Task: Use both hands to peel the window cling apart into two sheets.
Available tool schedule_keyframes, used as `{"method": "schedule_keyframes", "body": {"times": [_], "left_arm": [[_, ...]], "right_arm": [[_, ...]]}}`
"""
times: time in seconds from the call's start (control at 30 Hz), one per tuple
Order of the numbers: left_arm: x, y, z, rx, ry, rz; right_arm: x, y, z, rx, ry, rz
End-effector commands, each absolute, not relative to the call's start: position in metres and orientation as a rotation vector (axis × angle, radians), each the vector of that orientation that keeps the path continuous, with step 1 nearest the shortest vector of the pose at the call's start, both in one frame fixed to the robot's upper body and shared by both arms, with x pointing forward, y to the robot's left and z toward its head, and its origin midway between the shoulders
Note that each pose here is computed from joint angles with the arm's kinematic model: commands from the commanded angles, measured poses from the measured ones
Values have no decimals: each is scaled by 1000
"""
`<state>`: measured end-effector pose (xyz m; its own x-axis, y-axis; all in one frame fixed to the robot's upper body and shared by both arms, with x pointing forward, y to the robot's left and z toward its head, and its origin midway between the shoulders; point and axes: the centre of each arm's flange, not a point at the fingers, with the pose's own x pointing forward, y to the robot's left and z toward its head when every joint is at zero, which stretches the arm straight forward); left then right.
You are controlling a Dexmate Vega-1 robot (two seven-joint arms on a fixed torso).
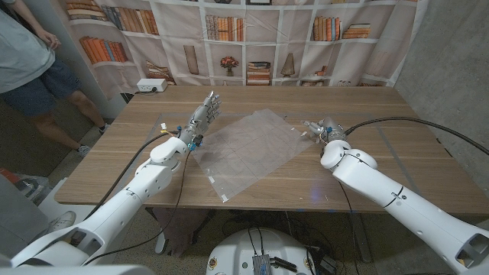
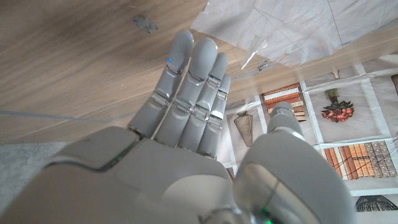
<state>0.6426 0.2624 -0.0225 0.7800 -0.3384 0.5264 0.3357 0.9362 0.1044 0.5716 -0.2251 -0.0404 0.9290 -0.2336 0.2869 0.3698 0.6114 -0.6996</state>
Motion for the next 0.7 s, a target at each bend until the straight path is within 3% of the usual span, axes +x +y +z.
{"method": "schedule_keyframes", "body": {"times": [0.03,0.7], "left_arm": [[642,264,-23,7,-571,-363],[642,265,-27,-11,-573,-362]], "right_arm": [[573,-221,-42,-875,-134,-341],[582,-207,-42,-938,-95,-294]]}}
